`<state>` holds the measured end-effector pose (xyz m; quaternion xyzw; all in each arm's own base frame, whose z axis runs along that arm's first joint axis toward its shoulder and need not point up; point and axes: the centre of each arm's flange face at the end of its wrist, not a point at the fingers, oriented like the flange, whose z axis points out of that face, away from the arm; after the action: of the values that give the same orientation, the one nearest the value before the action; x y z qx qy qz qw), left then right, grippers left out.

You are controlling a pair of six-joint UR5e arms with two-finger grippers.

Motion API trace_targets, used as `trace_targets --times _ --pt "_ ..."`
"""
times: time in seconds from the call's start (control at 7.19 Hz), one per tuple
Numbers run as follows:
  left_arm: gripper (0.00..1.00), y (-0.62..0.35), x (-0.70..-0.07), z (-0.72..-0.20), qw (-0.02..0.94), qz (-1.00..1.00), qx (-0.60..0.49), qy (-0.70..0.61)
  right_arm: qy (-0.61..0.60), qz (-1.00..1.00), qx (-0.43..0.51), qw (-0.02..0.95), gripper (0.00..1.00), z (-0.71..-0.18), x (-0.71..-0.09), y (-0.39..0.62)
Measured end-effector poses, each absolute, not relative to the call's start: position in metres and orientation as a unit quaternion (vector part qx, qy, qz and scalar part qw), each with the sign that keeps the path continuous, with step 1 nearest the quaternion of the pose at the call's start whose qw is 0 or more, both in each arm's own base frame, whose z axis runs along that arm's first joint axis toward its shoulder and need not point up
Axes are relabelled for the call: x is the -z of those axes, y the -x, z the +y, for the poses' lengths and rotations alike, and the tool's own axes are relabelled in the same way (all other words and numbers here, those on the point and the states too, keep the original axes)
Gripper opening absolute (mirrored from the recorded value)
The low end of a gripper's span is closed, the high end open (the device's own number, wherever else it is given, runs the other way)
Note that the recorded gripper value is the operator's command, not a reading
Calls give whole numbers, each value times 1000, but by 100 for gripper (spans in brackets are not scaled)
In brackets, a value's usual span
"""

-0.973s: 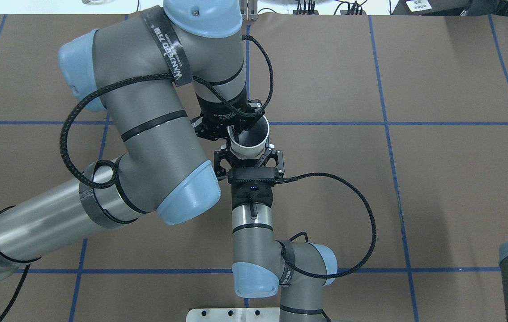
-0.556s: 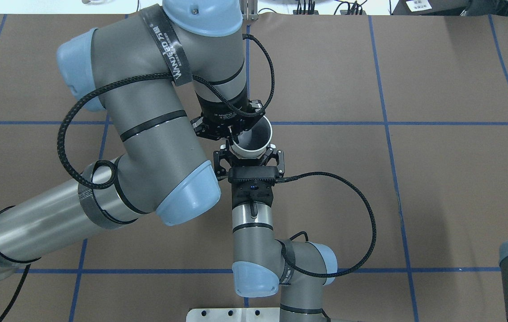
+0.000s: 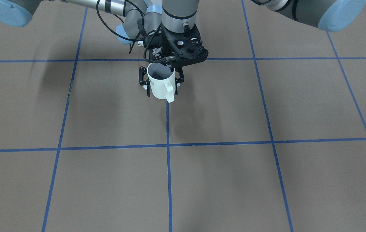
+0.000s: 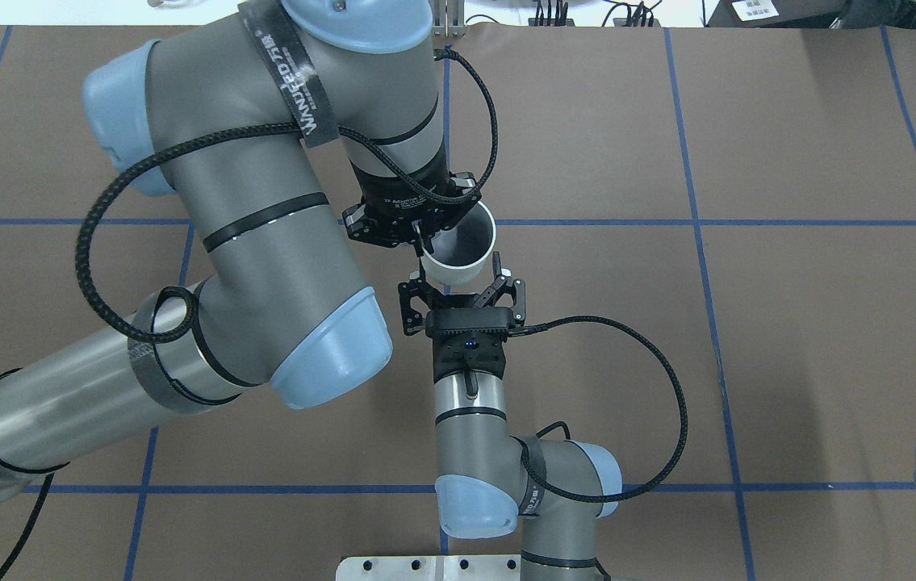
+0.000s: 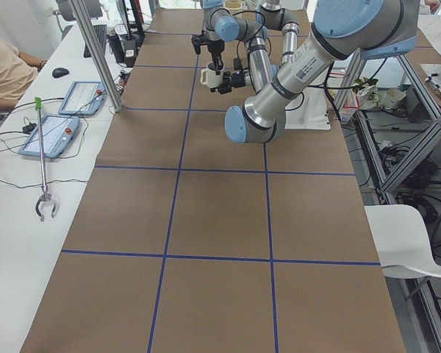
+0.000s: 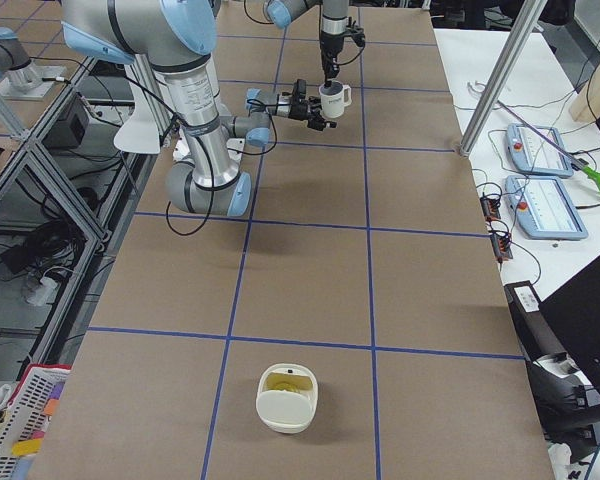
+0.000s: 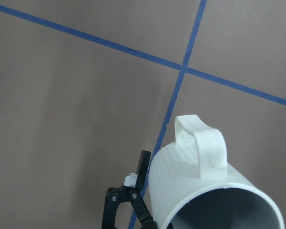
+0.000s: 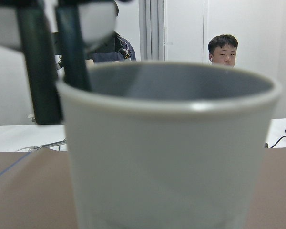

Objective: Left arm hands cup to right arm to dump lemon

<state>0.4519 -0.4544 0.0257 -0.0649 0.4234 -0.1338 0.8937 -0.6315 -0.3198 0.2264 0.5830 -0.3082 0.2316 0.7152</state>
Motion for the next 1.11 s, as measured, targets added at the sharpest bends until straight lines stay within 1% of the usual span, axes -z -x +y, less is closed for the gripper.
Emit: trace_targets --times 0.28,0.42,0.83,1.11 --pt "0 -409 -16 -456 882 447 142 42 -574 -309 -215 727 100 -318 -241 632" --pt "0 -391 -29 -458 883 446 140 31 -561 -320 -205 735 100 -323 -250 624" --pt "0 -347 -115 -453 904 421 76 -5 -505 -364 -135 771 100 -361 -284 547" --pt "0 -300 -194 -460 921 389 27 -29 -459 -372 -65 804 100 -410 -318 468"
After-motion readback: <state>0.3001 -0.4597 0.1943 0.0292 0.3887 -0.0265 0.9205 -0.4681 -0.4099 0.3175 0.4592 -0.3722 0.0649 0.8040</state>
